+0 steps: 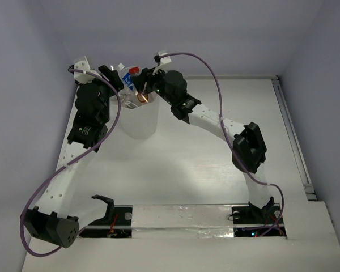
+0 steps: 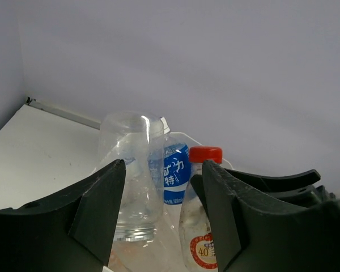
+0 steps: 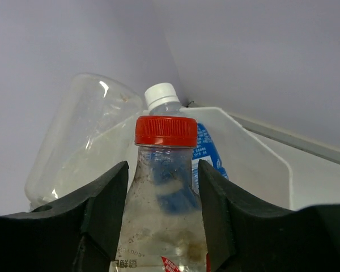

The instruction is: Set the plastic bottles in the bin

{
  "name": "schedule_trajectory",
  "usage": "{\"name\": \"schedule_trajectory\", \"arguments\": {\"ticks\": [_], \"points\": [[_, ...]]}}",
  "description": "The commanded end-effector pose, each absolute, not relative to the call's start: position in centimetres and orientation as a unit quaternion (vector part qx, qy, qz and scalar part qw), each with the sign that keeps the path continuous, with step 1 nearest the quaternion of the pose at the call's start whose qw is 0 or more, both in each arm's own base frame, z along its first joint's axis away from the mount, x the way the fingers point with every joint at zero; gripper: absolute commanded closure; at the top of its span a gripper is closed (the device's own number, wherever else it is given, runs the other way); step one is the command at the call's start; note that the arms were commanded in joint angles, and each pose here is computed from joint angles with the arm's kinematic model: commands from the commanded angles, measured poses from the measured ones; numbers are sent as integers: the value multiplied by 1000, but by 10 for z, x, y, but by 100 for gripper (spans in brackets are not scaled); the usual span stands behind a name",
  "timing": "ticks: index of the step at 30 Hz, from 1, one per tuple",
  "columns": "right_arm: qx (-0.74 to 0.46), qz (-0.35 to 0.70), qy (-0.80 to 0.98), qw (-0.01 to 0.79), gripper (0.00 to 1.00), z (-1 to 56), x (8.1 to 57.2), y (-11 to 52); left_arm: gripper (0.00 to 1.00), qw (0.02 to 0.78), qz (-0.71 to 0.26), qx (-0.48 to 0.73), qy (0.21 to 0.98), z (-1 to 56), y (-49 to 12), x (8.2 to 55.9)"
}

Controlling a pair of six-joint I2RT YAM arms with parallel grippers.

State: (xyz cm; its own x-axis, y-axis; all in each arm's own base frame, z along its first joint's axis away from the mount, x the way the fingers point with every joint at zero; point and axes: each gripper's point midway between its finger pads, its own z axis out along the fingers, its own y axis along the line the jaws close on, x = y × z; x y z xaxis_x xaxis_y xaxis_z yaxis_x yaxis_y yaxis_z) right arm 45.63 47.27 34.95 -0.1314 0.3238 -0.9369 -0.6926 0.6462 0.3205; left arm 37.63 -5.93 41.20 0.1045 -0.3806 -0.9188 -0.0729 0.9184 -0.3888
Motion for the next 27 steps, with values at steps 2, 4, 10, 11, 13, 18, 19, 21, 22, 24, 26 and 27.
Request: {"name": "schedule_trajectory", "arguments": {"ticks": [2,4,10,11,13,18,19,21,22,24,26,27], "points": [[-139,383,604,685,33,383,449,464,47,742,-122,-178,635,430,-56,371],[-142,382,600,689,25,390,446,461,47,741,-123,-178,636,429,-56,371],[-135,398,574,703,3,427,423,440,60,741,-110,-180,638,427,-53,372],[-135,401,570,705,3,433,419,437,64,739,-106,-182,640,426,-52,374],[-132,407,557,711,2,450,407,425,71,726,-93,-187,655,413,-51,381],[-133,433,530,717,3,476,378,405,82,690,-102,-181,694,388,-66,400],[-133,435,528,718,3,479,375,403,83,684,-111,-176,699,385,-71,402],[-132,436,523,720,7,485,367,395,83,672,-112,-174,711,372,-76,410],[-132,437,522,721,11,486,365,393,84,667,-110,-176,715,368,-76,413],[-131,438,521,721,36,488,358,386,84,656,-104,-176,726,358,-79,421],[-147,446,522,712,47,480,349,386,86,654,-102,-179,728,356,-80,427],[-145,451,516,713,48,485,342,380,87,645,-97,-178,737,346,-81,433]]}}
